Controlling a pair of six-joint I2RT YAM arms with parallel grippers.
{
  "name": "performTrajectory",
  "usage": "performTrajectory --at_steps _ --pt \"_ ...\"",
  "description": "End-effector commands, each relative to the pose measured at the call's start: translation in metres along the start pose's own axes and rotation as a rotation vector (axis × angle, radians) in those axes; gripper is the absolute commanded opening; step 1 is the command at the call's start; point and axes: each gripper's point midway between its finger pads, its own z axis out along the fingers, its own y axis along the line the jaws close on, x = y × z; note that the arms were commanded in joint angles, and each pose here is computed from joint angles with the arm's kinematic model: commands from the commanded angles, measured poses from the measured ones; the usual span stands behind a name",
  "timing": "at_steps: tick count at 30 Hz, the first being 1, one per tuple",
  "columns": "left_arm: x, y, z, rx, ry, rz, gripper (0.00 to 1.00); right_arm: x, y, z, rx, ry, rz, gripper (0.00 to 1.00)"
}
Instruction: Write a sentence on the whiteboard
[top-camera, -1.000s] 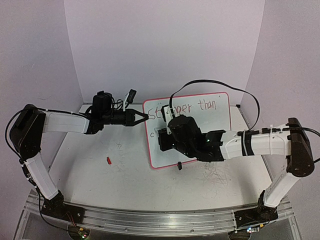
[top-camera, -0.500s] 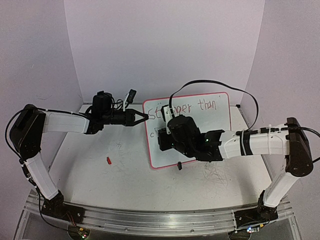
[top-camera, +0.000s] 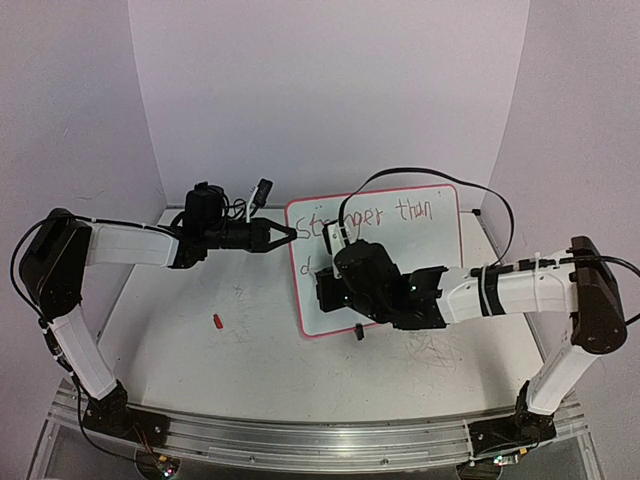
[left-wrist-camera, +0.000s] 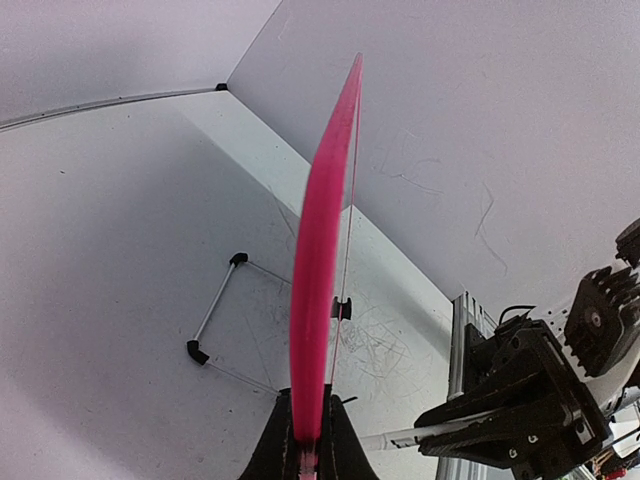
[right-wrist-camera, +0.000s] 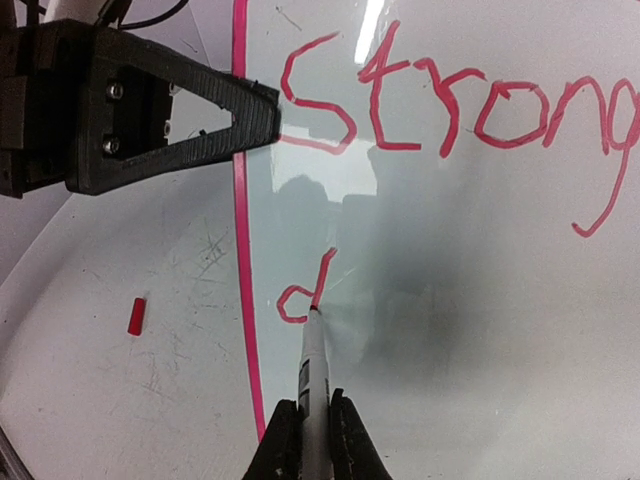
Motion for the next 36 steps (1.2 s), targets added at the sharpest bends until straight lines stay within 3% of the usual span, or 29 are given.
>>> performTrajectory --at_steps 1,21,36 --pt "0.000 -0.010 -0.005 0.006 0.011 0.015 0.00 0.009 -0.004 -0.005 0.010 0.028 0.015 0.00" --pt "0.000 -0.010 -0.005 0.008 0.013 0.016 0.00 -0.030 -0.006 0.000 0.027 -0.068 0.039 0.00" --pt "0.002 -0.009 -0.003 0.011 0.019 0.010 0.00 -0.017 -0.025 -0.005 0.088 -0.039 0.063 0.00"
